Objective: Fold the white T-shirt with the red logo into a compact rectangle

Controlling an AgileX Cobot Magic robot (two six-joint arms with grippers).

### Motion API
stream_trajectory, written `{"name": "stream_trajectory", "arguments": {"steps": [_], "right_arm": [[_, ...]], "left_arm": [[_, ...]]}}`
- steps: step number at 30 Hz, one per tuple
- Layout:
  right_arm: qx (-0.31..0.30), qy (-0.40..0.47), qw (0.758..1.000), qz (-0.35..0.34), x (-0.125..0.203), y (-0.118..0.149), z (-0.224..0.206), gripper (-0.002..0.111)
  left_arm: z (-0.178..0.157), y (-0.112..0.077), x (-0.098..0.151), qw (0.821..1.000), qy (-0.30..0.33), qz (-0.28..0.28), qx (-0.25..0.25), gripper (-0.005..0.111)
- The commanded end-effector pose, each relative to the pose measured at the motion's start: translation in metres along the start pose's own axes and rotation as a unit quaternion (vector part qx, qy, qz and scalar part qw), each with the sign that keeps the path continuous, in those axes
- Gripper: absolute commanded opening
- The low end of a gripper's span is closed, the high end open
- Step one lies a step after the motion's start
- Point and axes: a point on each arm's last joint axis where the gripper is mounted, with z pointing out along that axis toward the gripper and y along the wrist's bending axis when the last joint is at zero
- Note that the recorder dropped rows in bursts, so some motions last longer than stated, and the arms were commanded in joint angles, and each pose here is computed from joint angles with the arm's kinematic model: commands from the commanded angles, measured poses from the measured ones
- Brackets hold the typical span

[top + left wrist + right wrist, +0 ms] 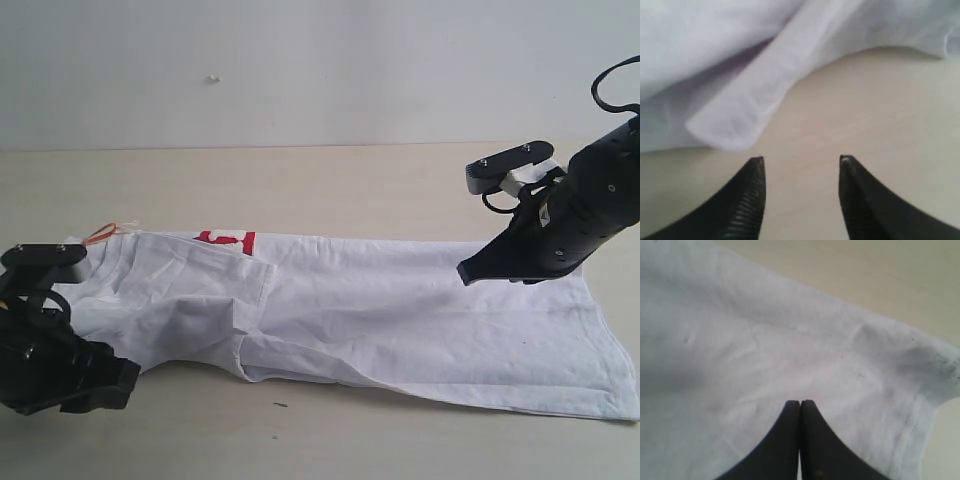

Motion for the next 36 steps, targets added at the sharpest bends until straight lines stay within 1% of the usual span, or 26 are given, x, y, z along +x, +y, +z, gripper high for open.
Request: {"name": "stream_trajectory", "arguments": {"steps": [1, 3, 5, 8, 11, 13, 18, 21, 23, 29, 33, 36], "right_arm": [[0.0, -0.003, 1.0, -0.001, -0.001, 0.0, -0.003, 0.0], [0.0, -0.002, 1.0, -0.001, 0.0, 0.0, -0.003, 0.0], [0.0, -0.002, 1.0, -0.001, 0.0, 0.0, -0.003, 0.0], [0.0, -0.002, 1.0, -0.001, 0.0, 0.0, -0.003, 0.0], [0.0, -0.002, 1.0, -0.002, 0.0, 0.0, -0.003, 0.0], [0.0, -0.003, 1.0, -0.001, -0.001, 0.0, -0.003, 0.0], [0.0, -0.002, 1.0, -0.001, 0.0, 0.0, -0.003, 0.0], [0.0, -0.002, 1.0, -0.001, 0.0, 0.0, -0.003, 0.0], [0.0, -0.002, 1.0, -0.001, 0.0, 0.0, -0.003, 0.0], [0.0, -0.002, 1.0, -0.001, 0.0, 0.0, -0.003, 0.0], [0.0, 0.0, 1.0, -0.001, 0.0, 0.0, -0.003, 0.0], [0.0, 0.0, 1.0, -0.001, 0.0, 0.0, -0.003, 0.0]], "left_arm": [[0.001, 0.002, -0.009, 1.0, -0.026, -0.004, -0.005, 0.031], [0.003, 0.002, -0.011, 1.0, -0.025, -0.004, -0.005, 0.029], [0.004, 0.002, -0.012, 1.0, -0.023, 0.001, -0.006, 0.031], [0.006, 0.002, -0.01, 1.0, -0.008, 0.003, -0.003, 0.038], [0.007, 0.003, -0.005, 0.999, 0.019, 0.032, -0.006, 0.048], [0.008, 0.005, -0.005, 0.999, 0.023, 0.031, -0.01, 0.05], [0.007, 0.013, -0.009, 1.0, 0.004, 0.018, -0.021, 0.05], [0.007, 0.014, -0.011, 1.0, -0.008, 0.016, -0.025, 0.05], [0.007, 0.013, -0.012, 1.0, -0.016, 0.001, -0.021, 0.05], [0.007, 0.014, -0.014, 0.999, -0.025, 0.002, -0.024, 0.05], [0.006, 0.015, -0.018, 0.998, -0.05, -0.015, -0.028, 0.05], [0.007, 0.015, -0.019, 0.998, -0.055, -0.019, -0.03, 0.05]]}}
